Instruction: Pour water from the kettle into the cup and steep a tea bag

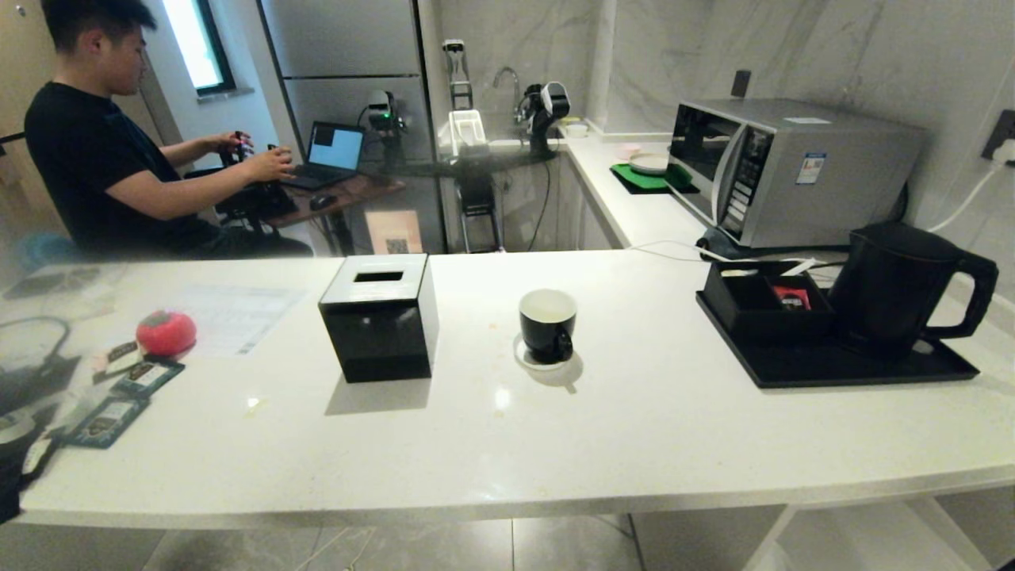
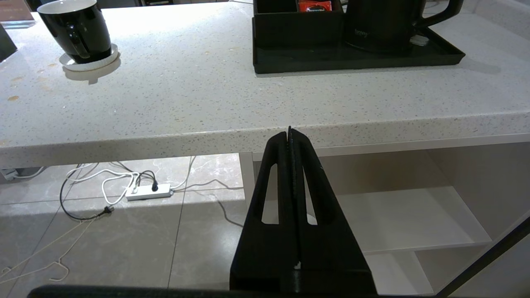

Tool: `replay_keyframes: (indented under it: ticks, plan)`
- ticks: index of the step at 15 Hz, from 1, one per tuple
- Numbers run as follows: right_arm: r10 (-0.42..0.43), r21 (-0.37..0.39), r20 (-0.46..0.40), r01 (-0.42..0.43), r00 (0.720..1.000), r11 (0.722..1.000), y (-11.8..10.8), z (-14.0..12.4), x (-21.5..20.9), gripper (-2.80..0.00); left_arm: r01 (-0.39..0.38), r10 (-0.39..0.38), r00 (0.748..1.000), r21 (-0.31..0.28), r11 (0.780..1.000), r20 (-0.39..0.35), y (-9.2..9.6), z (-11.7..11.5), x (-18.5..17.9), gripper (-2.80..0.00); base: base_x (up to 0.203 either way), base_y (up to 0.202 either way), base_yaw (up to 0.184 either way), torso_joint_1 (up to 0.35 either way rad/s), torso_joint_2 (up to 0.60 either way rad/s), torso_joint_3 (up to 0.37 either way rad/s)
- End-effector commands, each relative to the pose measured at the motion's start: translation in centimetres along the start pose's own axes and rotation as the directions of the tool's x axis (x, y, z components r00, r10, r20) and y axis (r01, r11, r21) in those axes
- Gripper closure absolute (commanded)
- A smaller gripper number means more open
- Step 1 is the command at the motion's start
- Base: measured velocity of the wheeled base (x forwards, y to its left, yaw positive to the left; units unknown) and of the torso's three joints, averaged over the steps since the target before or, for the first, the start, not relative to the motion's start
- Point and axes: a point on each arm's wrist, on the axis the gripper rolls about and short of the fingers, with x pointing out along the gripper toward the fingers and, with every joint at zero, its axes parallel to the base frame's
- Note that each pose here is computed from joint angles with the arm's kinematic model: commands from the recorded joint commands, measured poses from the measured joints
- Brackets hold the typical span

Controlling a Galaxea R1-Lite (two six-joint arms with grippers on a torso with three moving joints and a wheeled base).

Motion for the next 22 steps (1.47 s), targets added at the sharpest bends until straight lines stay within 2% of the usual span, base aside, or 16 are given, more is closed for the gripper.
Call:
replay_keyframes:
  ticks: [1, 4, 9, 22]
  plan:
    - [0.000, 0.000, 0.000, 0.000, 1.000, 1.000, 0.00, 0.00, 0.00, 0.00, 0.002, -0.002, 1.000, 0.007, 1.000, -0.003, 0.00, -0.03, 0.00, 0.00, 0.000, 0.000, 0.000, 0.000, 0.00, 0.000]
    - [-0.001, 0.001, -0.001, 0.001, 1.000, 1.000, 0.00, 0.00, 0.01, 0.00, 0.045, -0.043, 0.999, 0.136, 0.990, -0.021, -0.09, -0.20, -0.01, 0.00, 0.000, 0.000, 0.000, 0.000, 0.00, 0.000]
    - [-0.002, 0.001, -0.001, 0.002, 1.000, 1.000, 0.00, 0.00, 0.01, 0.00, 0.040, -0.038, 0.999, 0.078, 0.996, -0.025, -0.07, -0.24, -0.01, 0.00, 0.000, 0.000, 0.000, 0.000, 0.00, 0.000]
    - [-0.009, 0.009, -0.001, 0.009, 1.000, 1.000, -0.01, 0.00, 0.01, 0.00, 0.038, -0.036, 0.999, 0.075, 0.996, -0.027, -0.07, -0.26, -0.01, 0.00, 0.000, 0.000, 0.000, 0.000, 0.00, 0.000]
